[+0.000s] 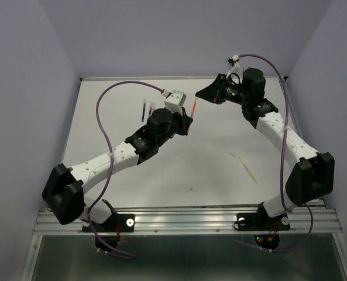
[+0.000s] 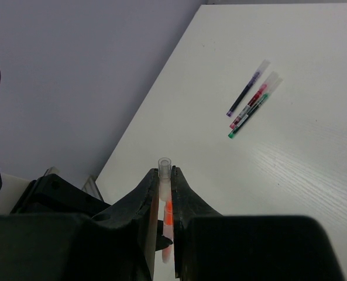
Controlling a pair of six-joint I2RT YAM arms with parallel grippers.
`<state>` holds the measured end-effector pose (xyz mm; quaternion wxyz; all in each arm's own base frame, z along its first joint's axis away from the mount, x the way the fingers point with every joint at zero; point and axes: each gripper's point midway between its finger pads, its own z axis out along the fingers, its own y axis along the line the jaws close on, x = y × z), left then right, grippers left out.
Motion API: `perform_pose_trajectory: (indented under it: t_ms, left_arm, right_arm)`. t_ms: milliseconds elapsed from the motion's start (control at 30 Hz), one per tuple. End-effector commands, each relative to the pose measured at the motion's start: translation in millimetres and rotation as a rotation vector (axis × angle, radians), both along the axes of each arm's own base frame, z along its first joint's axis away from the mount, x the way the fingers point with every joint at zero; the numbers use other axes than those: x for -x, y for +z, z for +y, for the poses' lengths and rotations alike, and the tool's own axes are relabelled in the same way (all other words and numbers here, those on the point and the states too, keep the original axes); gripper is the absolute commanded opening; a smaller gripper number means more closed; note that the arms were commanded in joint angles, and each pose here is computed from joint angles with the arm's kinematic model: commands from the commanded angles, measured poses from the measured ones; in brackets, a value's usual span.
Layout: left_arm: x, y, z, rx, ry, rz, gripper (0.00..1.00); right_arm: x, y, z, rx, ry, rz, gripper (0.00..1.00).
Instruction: Insert the pens into the pen caps
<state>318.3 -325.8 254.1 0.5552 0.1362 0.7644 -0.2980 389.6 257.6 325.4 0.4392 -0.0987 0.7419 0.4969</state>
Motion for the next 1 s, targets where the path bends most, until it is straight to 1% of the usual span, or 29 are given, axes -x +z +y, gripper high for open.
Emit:
perform_pose_trajectory:
  t_ms: [0,100,267,500,733,967]
  left_arm:
    - [4,44,1,0.092,-0.005,-0.094,0.00]
    - [4,41,1,0.086,-0.007,-0.089,0.00]
    - [2,42,3,0.084,0.011,-0.093,0.00]
    - [3,45,3,0.093,0.004,-0.099,0.00]
    - [1,35,6,0.068,0.028,-0.076,0.00]
    - [1,18,8,0.036,0.039,-0.038,0.00]
  right_arm:
    - [2,23,3,-0.012,0.001,-0.103,0.14]
    - [-6,16,2,-0.004,-0.020,-0.103,0.14]
    - [1,16,14,-0.017,0.035,-0.106,0.13]
    - [-3,18,8,-0.008,-0.016,-0.122,0.14]
    - [-4,18,7,-0.001,-0.023,-0.131,0.14]
    - [-8,21,3,0.000,-0.065,-0.139,0.14]
